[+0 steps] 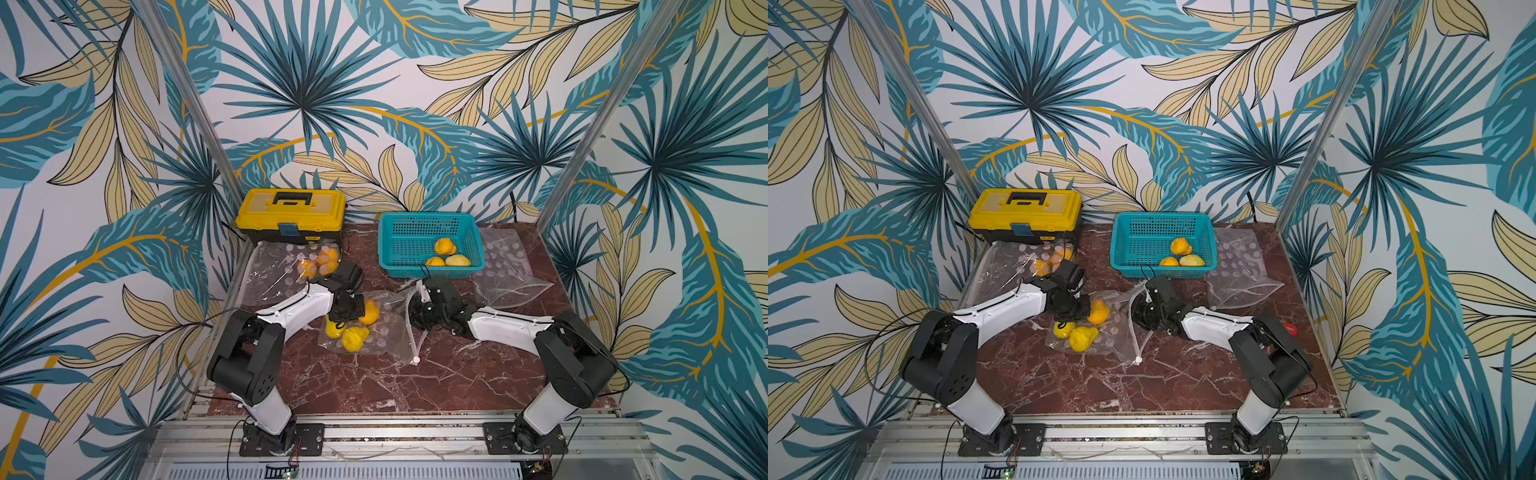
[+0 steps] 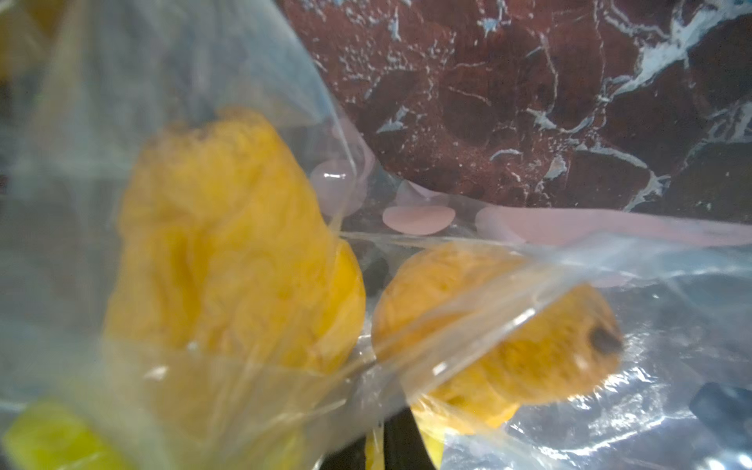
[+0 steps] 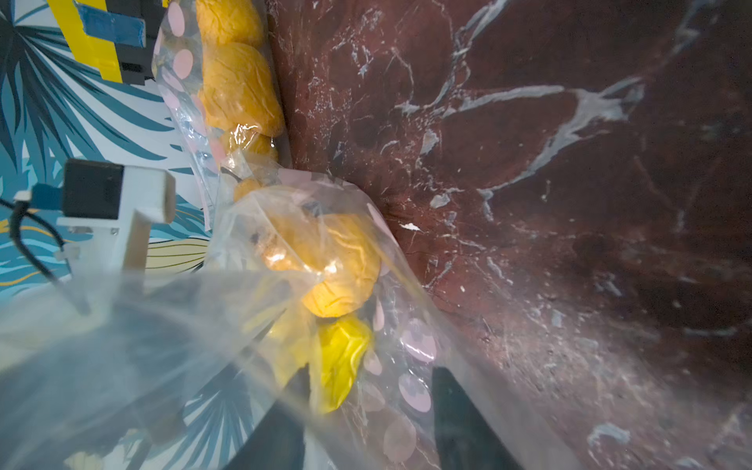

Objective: Open the zip-top bag and take out the pear
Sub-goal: Pick up the pear from the zipper food storage bag.

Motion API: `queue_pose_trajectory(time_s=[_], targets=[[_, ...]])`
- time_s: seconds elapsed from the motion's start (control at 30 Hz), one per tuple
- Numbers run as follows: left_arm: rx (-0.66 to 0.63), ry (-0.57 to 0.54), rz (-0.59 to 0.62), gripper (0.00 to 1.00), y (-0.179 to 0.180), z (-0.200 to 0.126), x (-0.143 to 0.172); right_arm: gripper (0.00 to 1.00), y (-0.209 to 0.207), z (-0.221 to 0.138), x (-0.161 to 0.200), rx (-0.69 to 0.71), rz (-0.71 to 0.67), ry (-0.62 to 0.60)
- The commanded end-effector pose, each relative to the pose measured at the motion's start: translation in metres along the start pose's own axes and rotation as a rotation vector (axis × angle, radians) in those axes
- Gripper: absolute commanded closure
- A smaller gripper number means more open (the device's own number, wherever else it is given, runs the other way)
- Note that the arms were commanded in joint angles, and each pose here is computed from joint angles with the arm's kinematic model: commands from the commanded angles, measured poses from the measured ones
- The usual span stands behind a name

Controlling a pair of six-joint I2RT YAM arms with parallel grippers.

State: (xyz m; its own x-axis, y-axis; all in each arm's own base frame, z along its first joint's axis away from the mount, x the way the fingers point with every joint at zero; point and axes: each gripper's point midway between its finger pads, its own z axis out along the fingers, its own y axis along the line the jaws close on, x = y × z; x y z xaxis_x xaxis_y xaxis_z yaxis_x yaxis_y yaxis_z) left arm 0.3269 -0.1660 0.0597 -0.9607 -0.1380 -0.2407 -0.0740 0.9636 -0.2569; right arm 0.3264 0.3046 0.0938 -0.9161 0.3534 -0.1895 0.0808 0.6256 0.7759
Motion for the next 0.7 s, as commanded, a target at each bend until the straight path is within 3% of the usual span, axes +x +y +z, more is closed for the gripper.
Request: queue_pose_trajectory(time_s=[0.0,0.23,0.4,0.53,0.67], targets=[[0.073,0.023,0.026,0.86,-0.011,0.007,0.003,0.46,0.007,-0.001,0.002,-0.016,-0.049,0.030],[0.195,0.086,0.097,0.85,-0.036,0.017,0.013,0.39,0.010,0.008,-0.001,0.007,-0.157,0.050],[0.232,0.112,0.131,0.93,-0.041,0.020,0.021,0.38,0.013,0.012,-0.010,0.020,-0.329,-0.002],[0.196,0.036,0.122,0.94,-0.036,0.010,0.011,0.38,0.015,0.016,-0.016,0.040,-0.486,-0.046],[0.148,-0.075,0.076,0.88,-0.028,-0.008,-0.011,0.37,0.011,0.020,-0.021,0.062,-0.574,-0.074]])
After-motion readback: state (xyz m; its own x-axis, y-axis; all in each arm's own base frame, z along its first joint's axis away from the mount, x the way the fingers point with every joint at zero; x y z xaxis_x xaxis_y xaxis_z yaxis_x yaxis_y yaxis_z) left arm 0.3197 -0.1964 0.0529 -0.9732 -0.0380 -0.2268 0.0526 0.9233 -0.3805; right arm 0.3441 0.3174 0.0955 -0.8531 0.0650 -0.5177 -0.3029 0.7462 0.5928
